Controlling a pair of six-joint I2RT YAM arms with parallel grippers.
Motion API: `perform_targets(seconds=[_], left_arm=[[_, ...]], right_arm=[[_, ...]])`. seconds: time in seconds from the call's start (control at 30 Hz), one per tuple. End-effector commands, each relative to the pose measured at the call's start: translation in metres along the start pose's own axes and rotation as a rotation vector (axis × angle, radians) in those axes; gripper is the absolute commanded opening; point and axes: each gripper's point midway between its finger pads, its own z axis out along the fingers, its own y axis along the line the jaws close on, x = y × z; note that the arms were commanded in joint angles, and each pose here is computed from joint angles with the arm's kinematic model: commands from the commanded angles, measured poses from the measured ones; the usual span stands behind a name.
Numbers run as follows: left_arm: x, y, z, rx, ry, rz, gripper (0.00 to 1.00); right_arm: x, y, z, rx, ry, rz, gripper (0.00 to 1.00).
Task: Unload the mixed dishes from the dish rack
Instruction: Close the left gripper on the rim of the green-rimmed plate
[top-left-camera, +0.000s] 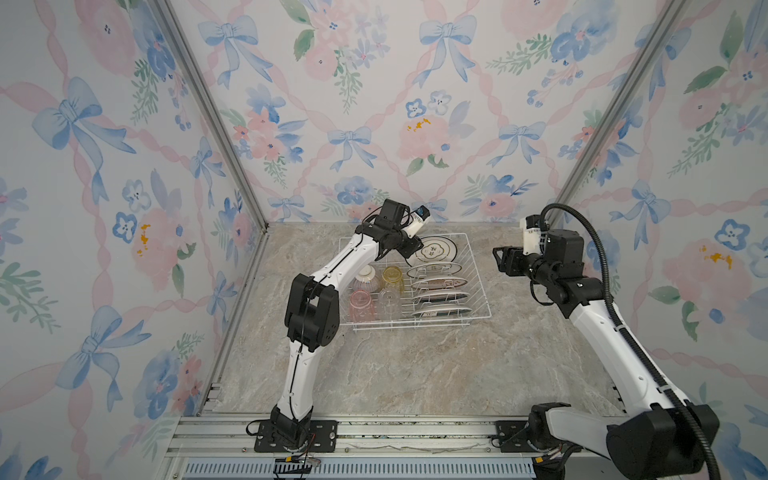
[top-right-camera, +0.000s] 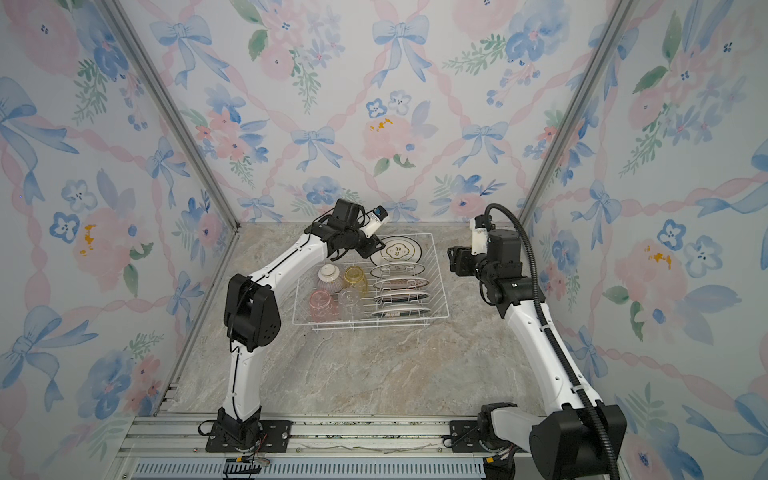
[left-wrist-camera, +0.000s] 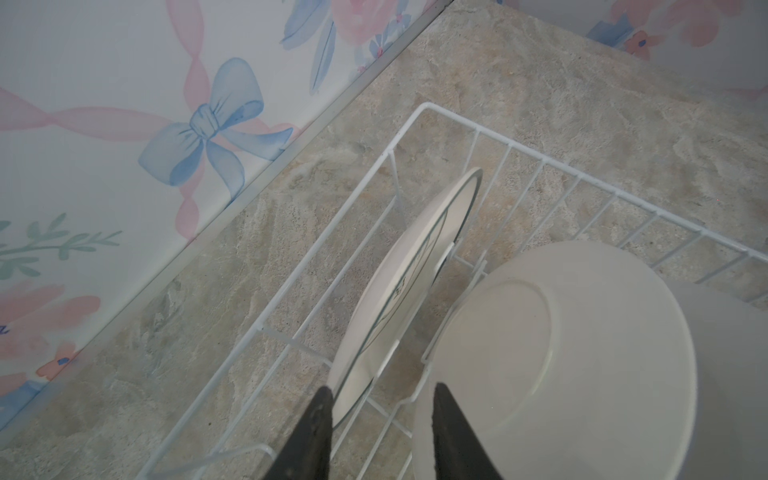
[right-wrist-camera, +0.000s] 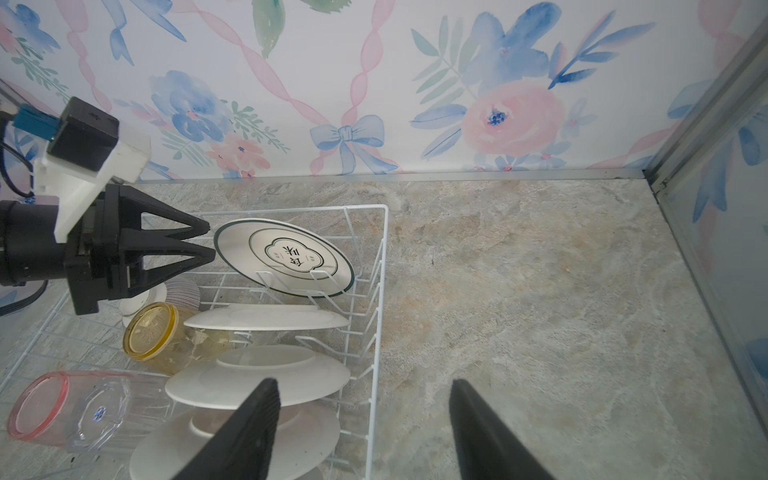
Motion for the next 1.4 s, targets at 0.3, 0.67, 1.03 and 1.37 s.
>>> perform_targets(seconds=[0.3,0.67,1.03,1.37], left_arm=[[0.004,0.015,0.014,-0.022,0.011,0.005,0.36],[0.006,0.025,0.029,-0.009,0.002,-0.006,0.36],[0.009,0.021,0.041,0.018,0.001,-0.023,0.29],[0.012,0.02,0.048,-0.056,0.037,0.019,0.14]], right_arm=[[-0.014,0.009,-0.004,-0.027,-0.037,0.011,0.68],[-0.015,0.006,0.0,-0.016,-0.029,0.006,0.68],[-0.032,0.011,-0.003,-0.029,-0.051,-0.001,0.68],[-0.031,0.012,-0.004,-0.034,-0.043,0.011,0.68]])
